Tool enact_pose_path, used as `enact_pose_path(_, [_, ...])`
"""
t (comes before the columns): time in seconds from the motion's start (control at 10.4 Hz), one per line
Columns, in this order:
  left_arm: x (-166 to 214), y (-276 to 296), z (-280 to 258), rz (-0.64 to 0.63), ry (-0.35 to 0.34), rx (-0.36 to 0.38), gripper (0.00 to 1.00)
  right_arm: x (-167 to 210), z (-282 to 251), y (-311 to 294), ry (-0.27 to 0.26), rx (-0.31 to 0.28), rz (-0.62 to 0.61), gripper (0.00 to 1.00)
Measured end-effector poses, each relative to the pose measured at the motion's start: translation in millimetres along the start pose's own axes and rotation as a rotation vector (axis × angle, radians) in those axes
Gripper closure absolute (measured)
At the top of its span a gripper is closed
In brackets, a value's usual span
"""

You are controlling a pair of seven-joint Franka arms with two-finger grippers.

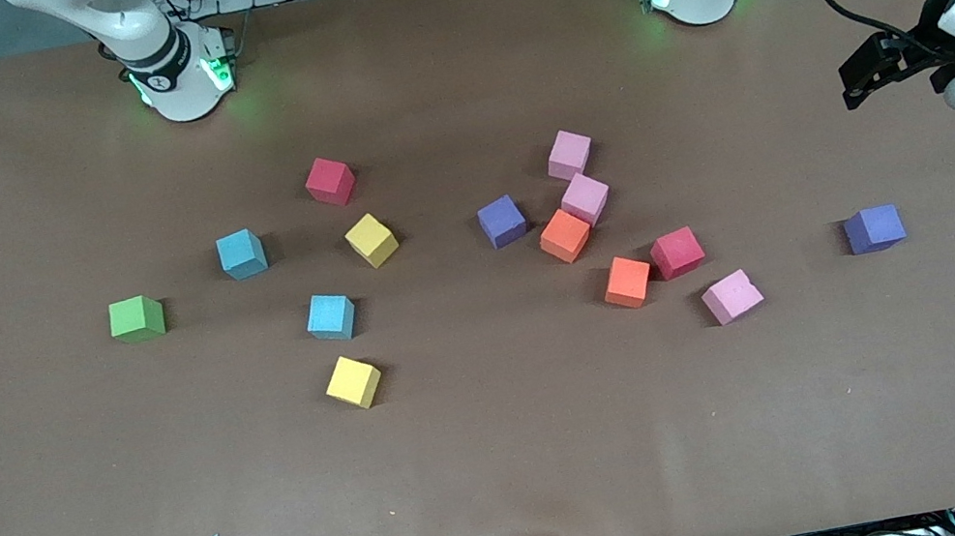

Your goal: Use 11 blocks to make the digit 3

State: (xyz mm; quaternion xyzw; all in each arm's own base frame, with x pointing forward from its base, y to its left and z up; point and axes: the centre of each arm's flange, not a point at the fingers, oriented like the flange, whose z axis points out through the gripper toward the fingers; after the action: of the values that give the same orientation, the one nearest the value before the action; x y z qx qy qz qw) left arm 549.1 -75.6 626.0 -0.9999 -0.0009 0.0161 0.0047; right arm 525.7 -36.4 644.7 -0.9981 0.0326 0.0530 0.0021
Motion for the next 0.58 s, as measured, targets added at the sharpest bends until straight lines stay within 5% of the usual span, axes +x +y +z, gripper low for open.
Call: enact_pose_path(0.58, [-1.4, 6.2, 0.8, 0.011, -0.007, 0.001, 0.00, 2.7, 2.9, -5.7, -0.009, -0.002, -0.011, 0.00])
